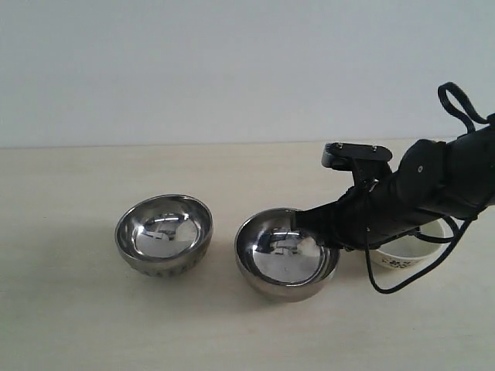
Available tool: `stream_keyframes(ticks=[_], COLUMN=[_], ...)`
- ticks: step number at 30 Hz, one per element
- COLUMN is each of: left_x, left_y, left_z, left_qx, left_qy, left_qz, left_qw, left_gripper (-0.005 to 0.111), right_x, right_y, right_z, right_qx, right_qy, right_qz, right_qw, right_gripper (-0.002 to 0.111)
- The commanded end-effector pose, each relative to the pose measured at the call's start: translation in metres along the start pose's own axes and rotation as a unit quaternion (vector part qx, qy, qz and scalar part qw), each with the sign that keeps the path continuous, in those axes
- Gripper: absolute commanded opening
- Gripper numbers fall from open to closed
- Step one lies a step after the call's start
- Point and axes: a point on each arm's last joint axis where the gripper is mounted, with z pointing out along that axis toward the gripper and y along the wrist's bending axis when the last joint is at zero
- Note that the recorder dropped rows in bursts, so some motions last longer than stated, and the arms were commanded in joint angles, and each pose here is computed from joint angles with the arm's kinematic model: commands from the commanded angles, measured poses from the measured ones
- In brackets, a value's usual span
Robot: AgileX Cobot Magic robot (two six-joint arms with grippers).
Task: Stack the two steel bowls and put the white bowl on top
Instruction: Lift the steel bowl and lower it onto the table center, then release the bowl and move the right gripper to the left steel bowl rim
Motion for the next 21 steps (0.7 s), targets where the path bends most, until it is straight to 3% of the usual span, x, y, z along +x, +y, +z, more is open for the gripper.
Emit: stream_keyframes(ticks=[1,9,21], left_x=[0.000,0.000,0.000], left_y=[0.000,0.000,0.000], left_z=[0.000,0.000,0.000], left_qx=[-0.001,-0.001,-0.001], left_qy=[-0.004,-0.004,-0.004], left_qz=[-0.008,-0.008,-0.008], left_qw=[1.000,1.000,1.000], left_gripper=[0.004,0.004,0.004], right_x=[0.000,-0.019,-0.060], right_y=[0.001,0.010,0.038], right_z=[-0.001,-0.027,-0.064], right_qx=[-0.001,-0.019,-0.062], right_qy=[0.001,-0.035,-0.047], right_qz=[-0.003,-0.026,-0.130], right_qw=[1.000,0.999,0.988], right_gripper=[0.038,0.038,0.038])
